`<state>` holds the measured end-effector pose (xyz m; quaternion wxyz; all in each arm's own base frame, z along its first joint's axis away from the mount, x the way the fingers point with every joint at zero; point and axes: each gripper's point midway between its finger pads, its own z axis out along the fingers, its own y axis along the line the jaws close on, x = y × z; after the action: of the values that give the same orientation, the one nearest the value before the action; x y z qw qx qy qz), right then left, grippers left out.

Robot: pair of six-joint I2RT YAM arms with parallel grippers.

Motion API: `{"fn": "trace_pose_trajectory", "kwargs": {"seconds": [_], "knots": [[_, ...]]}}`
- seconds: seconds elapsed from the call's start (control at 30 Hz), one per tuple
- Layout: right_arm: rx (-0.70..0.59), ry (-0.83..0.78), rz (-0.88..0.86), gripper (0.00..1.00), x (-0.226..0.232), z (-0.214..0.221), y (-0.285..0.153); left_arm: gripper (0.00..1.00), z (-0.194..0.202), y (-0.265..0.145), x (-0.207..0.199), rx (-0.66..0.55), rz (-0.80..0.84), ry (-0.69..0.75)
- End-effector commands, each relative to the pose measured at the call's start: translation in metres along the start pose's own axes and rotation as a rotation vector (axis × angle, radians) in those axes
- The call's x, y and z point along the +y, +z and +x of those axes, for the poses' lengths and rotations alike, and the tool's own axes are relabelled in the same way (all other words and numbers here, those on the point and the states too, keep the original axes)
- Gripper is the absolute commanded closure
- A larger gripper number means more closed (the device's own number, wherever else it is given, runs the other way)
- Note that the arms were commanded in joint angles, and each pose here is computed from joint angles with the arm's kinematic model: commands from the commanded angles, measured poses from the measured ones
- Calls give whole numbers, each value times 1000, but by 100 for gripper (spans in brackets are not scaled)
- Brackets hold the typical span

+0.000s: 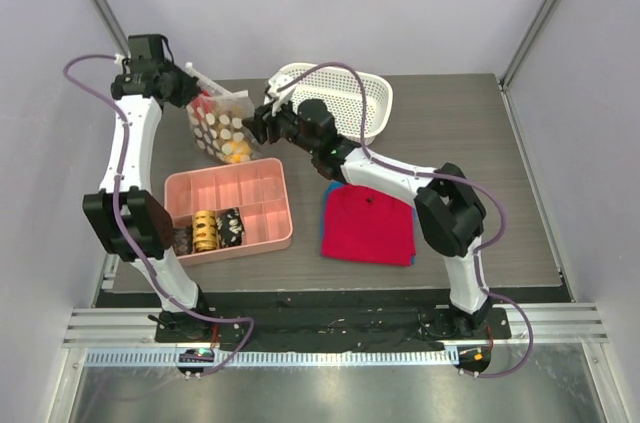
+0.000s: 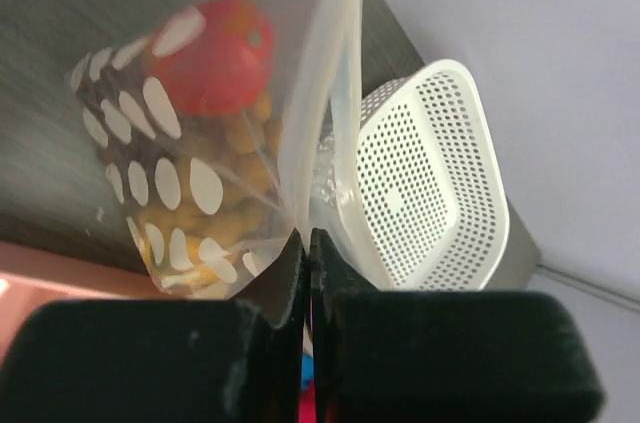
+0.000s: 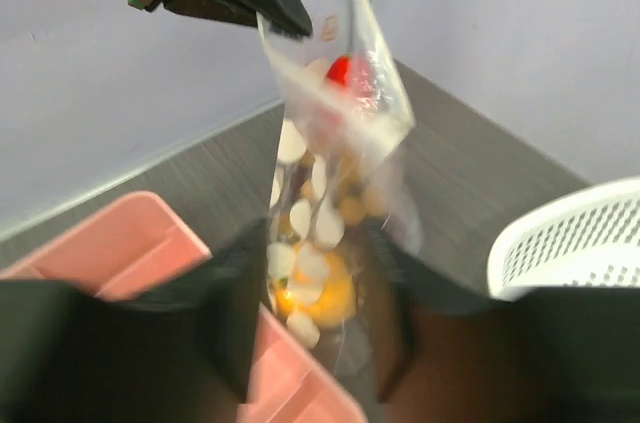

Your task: Open the zip-top bag and remove the fake food

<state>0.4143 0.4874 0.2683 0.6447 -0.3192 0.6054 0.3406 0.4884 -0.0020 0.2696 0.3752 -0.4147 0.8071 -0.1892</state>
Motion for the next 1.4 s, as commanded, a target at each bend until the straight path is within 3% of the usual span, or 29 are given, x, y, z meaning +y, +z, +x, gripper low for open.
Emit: {"fn": "trace_pose_trajectory", "kwargs": {"seconds": [0.0,0.2,0.33,0.37,0.43,0.53,0.57,0.67,0.77,1.23,1.37], "knots": [[-46,228,79,45,3,-79,-30,100,-35,-30,-41,-112,159,314],[1,316,109,41,1,-105,-36,100,-16,-25,-55,13,287,557],[37,364,106,40,-6,-101,-19,100,10,-18,-48,71,343,591],[67,387,114,43,-11,-84,-9,100,16,-17,-48,82,367,591],[65,435,111,46,-14,-96,0,100,18,-17,-52,64,402,594],[95,501,82,63,-15,-81,21,100,29,-9,-49,92,422,590],[106,522,78,75,-16,-77,26,100,31,-4,-47,107,416,578],[141,575,90,91,-20,-52,37,100,39,-2,-49,143,440,565],[186,572,140,97,-28,-21,39,100,42,-2,-52,143,453,559],[271,544,98,98,-20,52,59,100,61,-9,-75,193,563,430],[324,477,206,84,-39,75,53,100,63,-9,-74,193,555,428]]}}
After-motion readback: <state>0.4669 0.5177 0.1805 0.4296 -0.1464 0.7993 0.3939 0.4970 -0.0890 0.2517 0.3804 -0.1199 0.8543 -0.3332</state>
